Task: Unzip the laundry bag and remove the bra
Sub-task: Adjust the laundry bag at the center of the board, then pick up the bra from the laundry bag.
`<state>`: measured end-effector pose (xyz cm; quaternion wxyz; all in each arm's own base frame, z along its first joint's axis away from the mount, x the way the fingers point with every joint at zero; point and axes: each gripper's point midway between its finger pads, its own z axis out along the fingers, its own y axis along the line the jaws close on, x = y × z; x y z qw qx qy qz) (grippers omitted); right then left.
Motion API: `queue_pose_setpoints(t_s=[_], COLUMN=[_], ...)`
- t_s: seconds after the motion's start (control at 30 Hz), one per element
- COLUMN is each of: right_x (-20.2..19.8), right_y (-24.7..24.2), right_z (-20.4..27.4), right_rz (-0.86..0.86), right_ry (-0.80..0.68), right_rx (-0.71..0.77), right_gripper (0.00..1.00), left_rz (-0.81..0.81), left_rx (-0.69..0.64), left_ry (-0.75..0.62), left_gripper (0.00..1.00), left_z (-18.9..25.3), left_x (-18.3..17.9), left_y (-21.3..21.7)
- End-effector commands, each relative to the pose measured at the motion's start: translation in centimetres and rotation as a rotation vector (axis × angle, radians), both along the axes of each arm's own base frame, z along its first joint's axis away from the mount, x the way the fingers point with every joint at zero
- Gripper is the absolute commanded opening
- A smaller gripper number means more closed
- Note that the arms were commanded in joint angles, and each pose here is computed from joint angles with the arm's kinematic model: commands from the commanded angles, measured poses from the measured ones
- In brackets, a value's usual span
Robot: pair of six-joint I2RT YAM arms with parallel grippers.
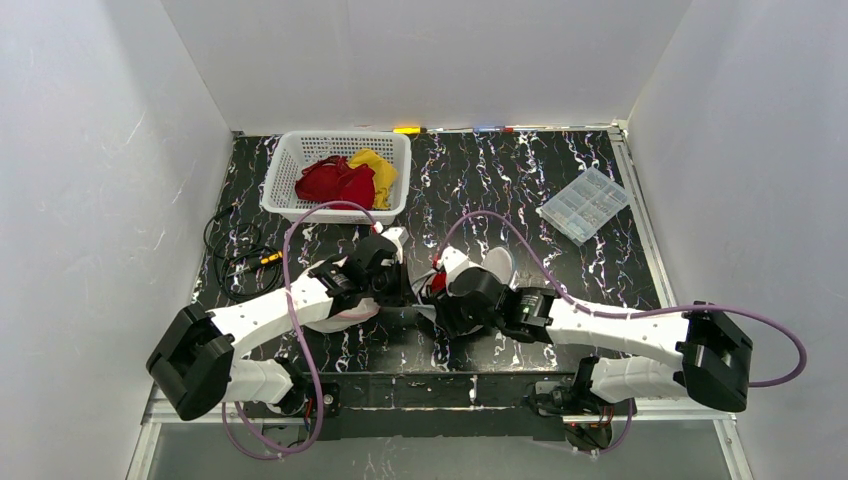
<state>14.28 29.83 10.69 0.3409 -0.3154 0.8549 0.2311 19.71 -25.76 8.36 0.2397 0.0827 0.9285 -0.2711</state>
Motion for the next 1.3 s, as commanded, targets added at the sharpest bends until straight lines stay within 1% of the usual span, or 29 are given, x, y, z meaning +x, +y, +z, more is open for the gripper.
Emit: queue_pose_setpoints(t_s=[0.0,0.1,0.2,0.27,0.33,0.43,0.53,0.6,0.67,0.87,1.07,1.2,1.27], right_x=[-0.8,-1.2,-1.0,-0.4,0.3,1.8,3.0,3.4,3.6,3.9,4.6,5.1,5.2], right_y=[-1.7,-2.4,-2.5,-2.3,-1.8,-1.8,-1.7,-1.3,-0.6,1.5,1.2,0.7,0.7], right_z=[-2.2,-2.9,-2.0,-0.4,2.1,5.3,6.2,5.4,4.7,2.6,0.0,-1.4,-2.0], right_rz=[0.029,0.030,0.024,0.000,-0.040,-0.132,-0.195,-0.203,-0.200,-0.169,-0.218,-0.256,-0.264], right_ry=[-0.007,-0.002,-0.023,-0.054,-0.096,-0.162,-0.188,-0.177,-0.163,-0.130,-0.121,-0.123,-0.121], right_rx=[-0.072,-0.099,-0.088,-0.045,0.032,0.138,0.133,0.068,0.033,-0.003,-0.092,-0.149,-0.166], right_gripper=[0.56,0.61,0.73,0.81,0.84,0.83,0.79,0.76,0.75,0.79,0.79,0.76,0.72], left_rz=[-0.017,-0.017,-0.026,-0.030,-0.035,-0.041,-0.042,-0.045,-0.048,-0.049,-0.056,-0.063,-0.065], left_rx=[-0.012,-0.010,-0.011,-0.008,-0.004,-0.003,0.000,-0.002,-0.003,-0.014,-0.024,-0.034,-0.041], left_ry=[0.017,0.019,0.023,0.026,0.024,0.014,0.000,-0.008,-0.013,-0.017,-0.016,-0.015,-0.013], left_gripper=[0.02,0.03,0.05,0.05,0.05,0.02,0.00,0.00,0.00,0.00,0.00,0.00,0.00], left_z=[-0.3,-0.5,-0.8,-0.9,-1.1,-1.0,-0.9,-0.9,-0.8,-0.8,-0.6,-0.4,-0.4], left_x=[-0.6,-0.7,-0.8,-0.8,-0.9,-0.9,-0.9,-0.9,-0.9,-1.1,-1.3,-1.4,-1.4], left_y=[0.0,0.1,0.0,-0.1,0.0,0.1,0.4,0.5,0.5,0.4,0.3,0.1,-0.1])
